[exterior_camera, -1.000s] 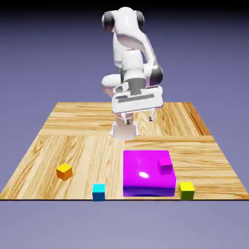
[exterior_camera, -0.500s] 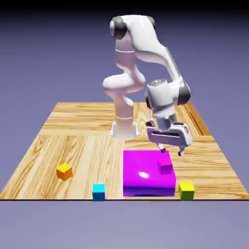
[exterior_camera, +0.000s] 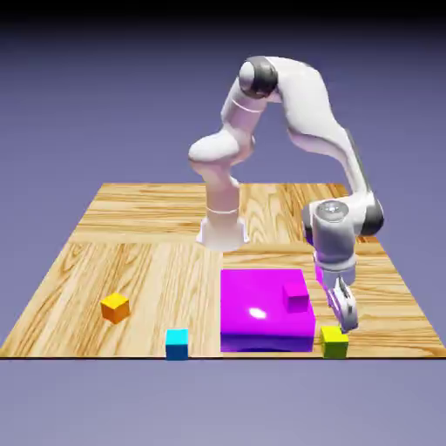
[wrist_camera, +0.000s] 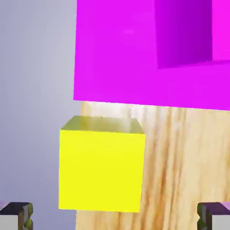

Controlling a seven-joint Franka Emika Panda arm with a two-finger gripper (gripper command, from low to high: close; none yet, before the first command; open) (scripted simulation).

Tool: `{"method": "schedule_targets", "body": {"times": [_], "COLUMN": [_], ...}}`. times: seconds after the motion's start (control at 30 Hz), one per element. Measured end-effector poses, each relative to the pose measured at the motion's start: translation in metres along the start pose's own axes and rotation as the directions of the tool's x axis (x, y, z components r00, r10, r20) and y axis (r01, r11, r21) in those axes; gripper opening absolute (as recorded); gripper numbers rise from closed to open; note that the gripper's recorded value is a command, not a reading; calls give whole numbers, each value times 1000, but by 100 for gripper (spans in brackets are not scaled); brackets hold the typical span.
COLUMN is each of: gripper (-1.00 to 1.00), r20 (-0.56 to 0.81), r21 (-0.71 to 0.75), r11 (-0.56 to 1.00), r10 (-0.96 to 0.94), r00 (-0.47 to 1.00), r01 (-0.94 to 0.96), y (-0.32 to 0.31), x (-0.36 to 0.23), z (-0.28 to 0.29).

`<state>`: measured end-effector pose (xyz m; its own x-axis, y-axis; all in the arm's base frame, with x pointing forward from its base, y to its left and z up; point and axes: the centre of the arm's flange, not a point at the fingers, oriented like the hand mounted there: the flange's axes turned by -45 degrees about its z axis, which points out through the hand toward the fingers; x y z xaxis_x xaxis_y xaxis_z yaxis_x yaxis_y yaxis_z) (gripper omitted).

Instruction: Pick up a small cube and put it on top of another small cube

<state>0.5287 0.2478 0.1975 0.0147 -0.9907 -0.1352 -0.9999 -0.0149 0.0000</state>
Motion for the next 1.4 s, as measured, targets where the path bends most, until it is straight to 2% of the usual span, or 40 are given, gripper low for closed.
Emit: {"method": "schedule_targets", "body": {"times": [0.13, 0.17, 0.23, 0.37, 0.43, 0.5, 0.7, 0.9, 0.97, 1.03, 1.2, 1.23, 1.3, 1.4], "gripper": [0, -100, -100, -100, -100, -100, -100, -100, -100, -100, -100, 100, 100, 100], "r20": [0, 0, 0, 0, -19, -33, -50, -15, 15, 20, 21, 20, 19, 22], "r21": [0, 0, 1, 1, -26, -22, -38, -86, -71, -69, -68, -68, -70, -68], "r11": [1000, 1000, 1000, 1000, 989, 975, 910, 819, 855, 853, 856, 856, 856, 854], "r10": [-1, 0, 0, -1, -147, -221, -414, -571, -514, -516, -513, -512, -512, -516], "r00": [1000, 1000, 1000, 1000, 989, 975, 909, 821, 858, 856, 858, 859, 859, 857], "r01": [1, 0, 0, 1, 146, 221, 413, 568, 513, 516, 513, 512, 512, 516], "y": [0, 0, 0, 0, 13, 13, 21, 37, 32, 34, 36, 37, 37, 34], "x": [2, 3, 3, 0, -26, -22, 0, 36, 73, 66, 72, 73, 73, 68], "z": [64, 70, 70, 5, -5, -34, -108, -156, -167, -166, -102, -97, -96, -137]}}
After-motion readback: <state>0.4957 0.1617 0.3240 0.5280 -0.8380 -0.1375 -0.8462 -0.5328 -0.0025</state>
